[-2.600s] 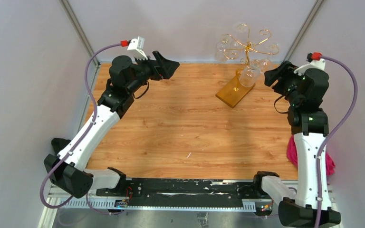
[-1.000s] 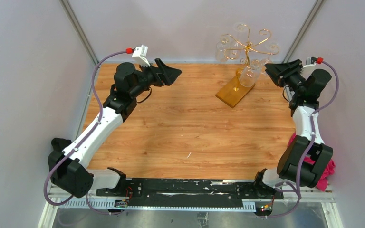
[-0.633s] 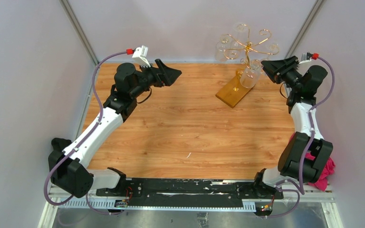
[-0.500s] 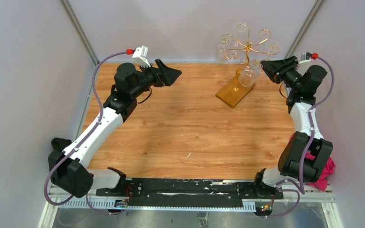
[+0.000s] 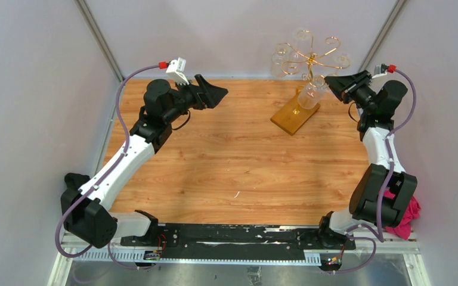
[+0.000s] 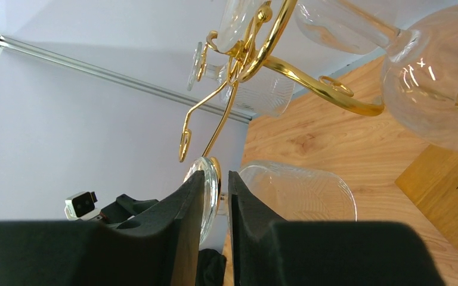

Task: Take the wine glass off the wine glass rack

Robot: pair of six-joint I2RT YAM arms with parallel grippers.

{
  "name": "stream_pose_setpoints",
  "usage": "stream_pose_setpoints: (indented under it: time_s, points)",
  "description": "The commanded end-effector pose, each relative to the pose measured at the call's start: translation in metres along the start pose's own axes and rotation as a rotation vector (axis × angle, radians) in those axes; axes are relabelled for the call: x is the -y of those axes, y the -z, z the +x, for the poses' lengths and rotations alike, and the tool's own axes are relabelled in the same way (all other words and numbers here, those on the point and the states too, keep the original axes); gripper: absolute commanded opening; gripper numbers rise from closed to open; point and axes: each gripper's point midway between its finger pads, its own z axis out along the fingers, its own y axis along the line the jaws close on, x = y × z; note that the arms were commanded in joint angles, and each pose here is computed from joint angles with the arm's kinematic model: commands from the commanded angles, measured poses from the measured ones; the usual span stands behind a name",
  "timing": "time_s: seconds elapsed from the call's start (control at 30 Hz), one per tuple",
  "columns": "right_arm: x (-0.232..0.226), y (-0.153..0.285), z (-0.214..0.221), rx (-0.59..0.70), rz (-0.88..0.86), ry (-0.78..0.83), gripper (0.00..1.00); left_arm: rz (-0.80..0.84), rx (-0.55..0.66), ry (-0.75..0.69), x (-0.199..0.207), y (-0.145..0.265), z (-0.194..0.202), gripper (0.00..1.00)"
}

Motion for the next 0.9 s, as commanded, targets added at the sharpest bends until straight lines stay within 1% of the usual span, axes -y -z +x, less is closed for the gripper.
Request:
stream_pose_setpoints:
  time_s: [0.0,0.3,0.53,0.6,0.67,0.87]
  points:
    - [-0.012,-0.004,0.004,-0.033,-0.025,0.004,0.24,0.005,0.021,-0.021,0.0,0.003,-0.005,0.85]
    - [-0.014,-0.001,0.003,-0.029,-0.001,0.0,0.12,0.006,0.016,-0.017,-0.001,0.001,-0.004,0.85]
    - [-0.022,0.001,-0.002,-0.023,-0.001,0.005,0.1,0.009,0.014,-0.02,0.0,0.001,-0.004,0.85]
    - [-0.023,0.002,-0.004,-0.02,-0.002,0.007,0.07,0.009,0.013,-0.019,0.0,0.001,-0.003,0.85]
    - [-0.024,0.003,-0.006,-0.015,0.002,0.009,0.01,0.009,0.014,-0.02,0.0,0.002,-0.003,0.85]
    - [-0.026,0.006,-0.009,-0.01,0.008,0.023,0.0,0.011,0.009,-0.019,0.0,0.002,-0.002,0.85]
